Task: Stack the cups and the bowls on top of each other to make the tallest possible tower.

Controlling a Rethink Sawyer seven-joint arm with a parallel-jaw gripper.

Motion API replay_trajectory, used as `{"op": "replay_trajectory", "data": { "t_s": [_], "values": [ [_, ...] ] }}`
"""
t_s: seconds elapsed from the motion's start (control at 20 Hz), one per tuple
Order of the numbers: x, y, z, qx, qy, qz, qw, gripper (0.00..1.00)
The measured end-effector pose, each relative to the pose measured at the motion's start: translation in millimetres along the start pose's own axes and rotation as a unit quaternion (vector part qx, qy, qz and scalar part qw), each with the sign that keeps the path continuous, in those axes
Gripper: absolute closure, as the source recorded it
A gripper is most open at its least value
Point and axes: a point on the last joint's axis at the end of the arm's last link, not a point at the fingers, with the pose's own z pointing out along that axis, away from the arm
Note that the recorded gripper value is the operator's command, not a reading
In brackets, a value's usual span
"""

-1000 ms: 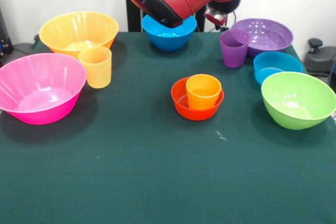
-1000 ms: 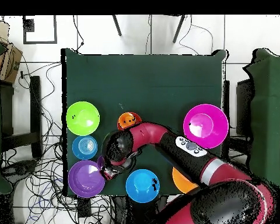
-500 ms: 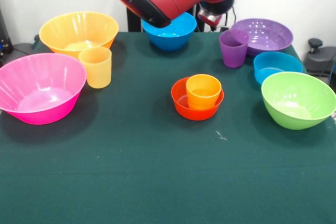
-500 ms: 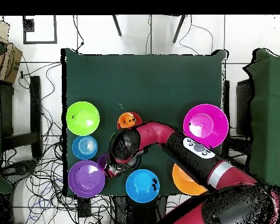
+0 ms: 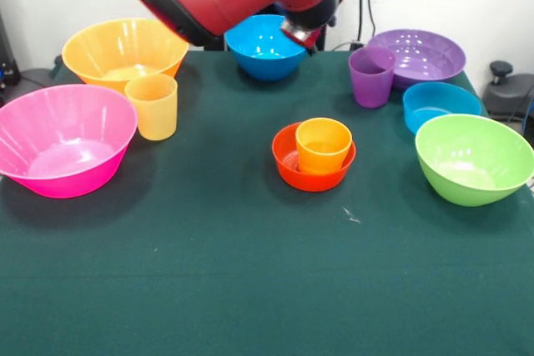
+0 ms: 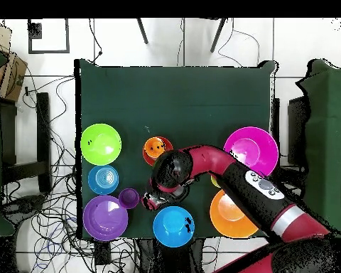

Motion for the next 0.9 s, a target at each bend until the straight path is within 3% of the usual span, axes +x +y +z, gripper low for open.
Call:
{"op": "replay_trajectory", "data": {
  "t_s": [0.45, 0.9],
  "values": [
    [8.0, -31, -9, 0.008, 0.006, -0.05, 0.9987, 0.0],
    [4.5, -39, -8, 0.022, 0.006, -0.075, 0.9969, 0.0]
  ]
}}
